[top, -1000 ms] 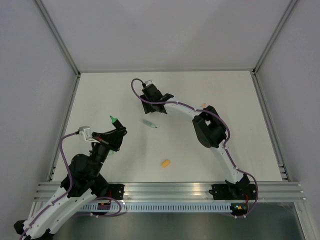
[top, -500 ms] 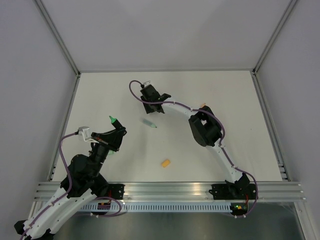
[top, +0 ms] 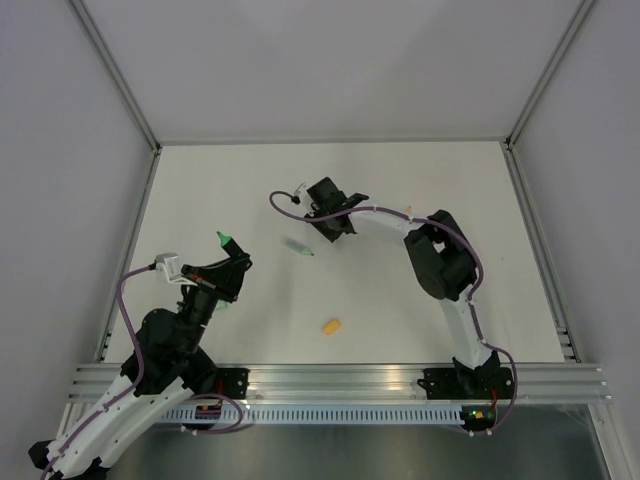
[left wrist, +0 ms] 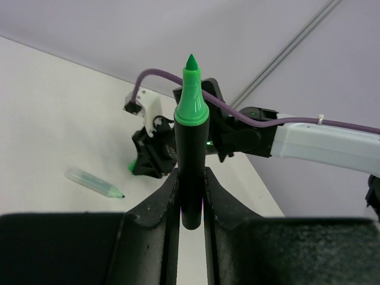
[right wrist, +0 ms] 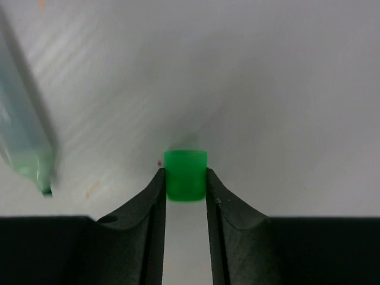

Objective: Insert the pens into the pen caps

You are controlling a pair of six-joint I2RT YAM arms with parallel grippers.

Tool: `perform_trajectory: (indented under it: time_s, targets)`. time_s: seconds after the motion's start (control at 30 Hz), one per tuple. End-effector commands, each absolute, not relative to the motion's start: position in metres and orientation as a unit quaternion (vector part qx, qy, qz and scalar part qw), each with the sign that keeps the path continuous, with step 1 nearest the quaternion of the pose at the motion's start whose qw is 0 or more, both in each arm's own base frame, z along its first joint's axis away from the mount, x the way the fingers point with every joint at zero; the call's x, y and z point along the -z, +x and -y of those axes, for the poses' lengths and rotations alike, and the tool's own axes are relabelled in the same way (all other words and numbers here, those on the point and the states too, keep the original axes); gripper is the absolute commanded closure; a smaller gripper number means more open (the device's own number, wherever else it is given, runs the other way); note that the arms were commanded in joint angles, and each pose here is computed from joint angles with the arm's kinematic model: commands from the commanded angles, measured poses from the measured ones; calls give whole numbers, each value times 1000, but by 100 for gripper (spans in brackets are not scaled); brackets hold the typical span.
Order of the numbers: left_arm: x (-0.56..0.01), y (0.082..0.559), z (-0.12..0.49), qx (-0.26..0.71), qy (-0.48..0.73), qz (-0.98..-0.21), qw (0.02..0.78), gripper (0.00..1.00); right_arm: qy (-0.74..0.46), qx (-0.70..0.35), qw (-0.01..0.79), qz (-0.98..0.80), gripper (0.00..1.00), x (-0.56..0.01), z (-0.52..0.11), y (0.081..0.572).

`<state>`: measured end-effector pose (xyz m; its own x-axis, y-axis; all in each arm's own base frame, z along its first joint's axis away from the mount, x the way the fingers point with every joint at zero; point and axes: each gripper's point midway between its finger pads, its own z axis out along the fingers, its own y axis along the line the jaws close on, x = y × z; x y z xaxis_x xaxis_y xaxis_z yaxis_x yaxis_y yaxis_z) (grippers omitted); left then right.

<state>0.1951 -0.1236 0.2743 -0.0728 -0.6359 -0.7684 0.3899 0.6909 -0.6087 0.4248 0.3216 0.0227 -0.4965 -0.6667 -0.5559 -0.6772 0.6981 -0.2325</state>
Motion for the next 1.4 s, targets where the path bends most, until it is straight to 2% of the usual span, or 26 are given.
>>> perform_trajectory:
  time_s: [0.0,0.13,0.27,0.37,0.4,0.5,0.7,0.83,0.93,1.07,1.17,1.2,1.3,1.33,1.37]
  targets:
    - [-274,196,120,383,-115,-623,672,98,-521,-47,232,-820,77,-33,-280,384]
    - [-275,195,121,387,-115,-622,671,98,-617,-116,149,-764,76,-29,-249,321]
    - [-276,194,122,392,-114,-621,669,98,-670,-146,159,-710,77,-30,-243,295]
    - [-277,193,121,394,-115,-620,669,98,-690,-168,153,-687,69,-32,-243,283]
    - [-277,193,121,394,-115,-620,669,98,-696,-172,141,-683,63,-31,-241,277]
    - [-277,193,122,396,-115,-620,668,98,-694,-159,128,-690,51,-29,-235,278]
    - [-276,194,121,394,-117,-620,668,98,-666,-149,149,-715,39,-36,-240,289]
    - [-274,196,121,388,-118,-622,669,98,-599,-164,212,-754,36,-76,-260,306]
    - [-272,197,121,383,-118,-625,670,98,-496,-163,280,-806,36,-121,-273,329]
    - [-273,199,124,380,-109,-626,672,98,-285,-134,314,-896,35,-160,-271,362]
    - [-278,196,139,390,-64,-625,673,98,-105,-124,304,-939,41,-166,-262,366]
    - [-283,193,148,402,-38,-621,672,98,-16,-150,307,-940,42,-171,-269,368]
    - [-280,197,162,394,-7,-639,660,98,135,-179,302,-927,41,-174,-263,361]
    - [-281,197,166,396,3,-641,657,98,225,-185,290,-911,41,-177,-259,360]
    - [-281,197,168,397,8,-641,657,98,273,-150,259,-914,41,-166,-245,345]
